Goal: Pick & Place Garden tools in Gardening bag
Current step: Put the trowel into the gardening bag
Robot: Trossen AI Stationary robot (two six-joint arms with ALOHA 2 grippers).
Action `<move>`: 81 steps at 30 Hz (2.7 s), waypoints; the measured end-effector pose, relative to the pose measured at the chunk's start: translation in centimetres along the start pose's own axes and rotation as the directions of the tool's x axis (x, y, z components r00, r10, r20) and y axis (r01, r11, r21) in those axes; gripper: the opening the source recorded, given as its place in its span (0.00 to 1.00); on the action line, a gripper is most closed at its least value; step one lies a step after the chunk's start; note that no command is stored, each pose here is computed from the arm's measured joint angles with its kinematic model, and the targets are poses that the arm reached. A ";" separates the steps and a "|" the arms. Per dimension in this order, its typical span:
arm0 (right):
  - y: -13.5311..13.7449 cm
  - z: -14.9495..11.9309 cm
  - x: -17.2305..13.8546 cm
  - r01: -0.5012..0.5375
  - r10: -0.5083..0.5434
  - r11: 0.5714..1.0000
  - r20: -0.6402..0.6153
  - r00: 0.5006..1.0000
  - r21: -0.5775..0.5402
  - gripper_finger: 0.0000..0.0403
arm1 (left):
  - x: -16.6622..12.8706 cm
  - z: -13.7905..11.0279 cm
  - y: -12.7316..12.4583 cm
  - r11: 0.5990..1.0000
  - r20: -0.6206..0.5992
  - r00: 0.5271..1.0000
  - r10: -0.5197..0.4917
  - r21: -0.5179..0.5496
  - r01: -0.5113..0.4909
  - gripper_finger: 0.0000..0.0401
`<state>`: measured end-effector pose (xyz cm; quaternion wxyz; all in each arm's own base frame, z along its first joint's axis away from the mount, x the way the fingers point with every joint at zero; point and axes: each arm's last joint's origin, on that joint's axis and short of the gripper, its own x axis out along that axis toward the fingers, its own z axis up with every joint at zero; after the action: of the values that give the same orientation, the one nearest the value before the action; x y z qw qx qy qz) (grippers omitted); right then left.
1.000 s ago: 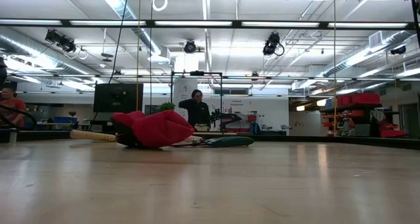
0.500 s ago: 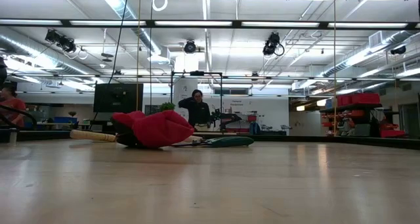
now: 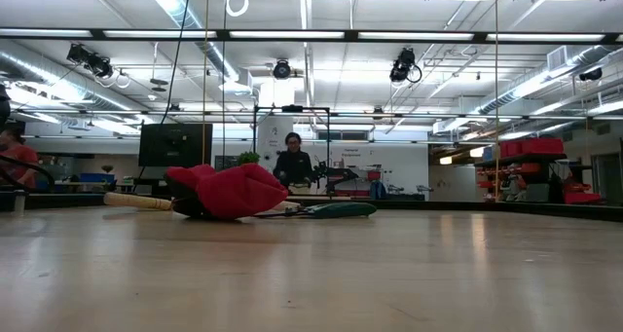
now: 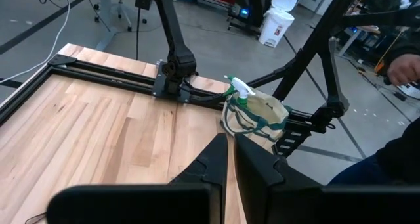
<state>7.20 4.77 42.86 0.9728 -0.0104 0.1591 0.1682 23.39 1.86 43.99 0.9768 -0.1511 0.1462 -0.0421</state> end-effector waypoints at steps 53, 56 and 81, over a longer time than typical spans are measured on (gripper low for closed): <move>-1.5 -0.5 3.3 0.107 -0.148 0.985 0.352 0.924 0.134 0.37 | 0.0 0.0 0.0 1.000 0.000 1.000 0.001 0.011 -0.001 0.07; -1.7 -0.9 4.1 0.080 -0.131 0.985 0.374 0.918 0.150 0.37 | 0.0 0.0 0.0 1.000 0.000 1.000 0.000 0.011 0.000 0.07; -6.4 -2.0 5.7 0.138 -0.187 0.979 0.407 0.894 0.147 0.37 | 0.0 0.0 0.0 1.000 0.000 1.000 0.001 0.010 -0.001 0.07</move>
<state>13.86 0.42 38.99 0.9938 0.0684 -0.0452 0.0753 23.39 1.85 43.99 0.9775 -0.1460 0.1459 -0.0426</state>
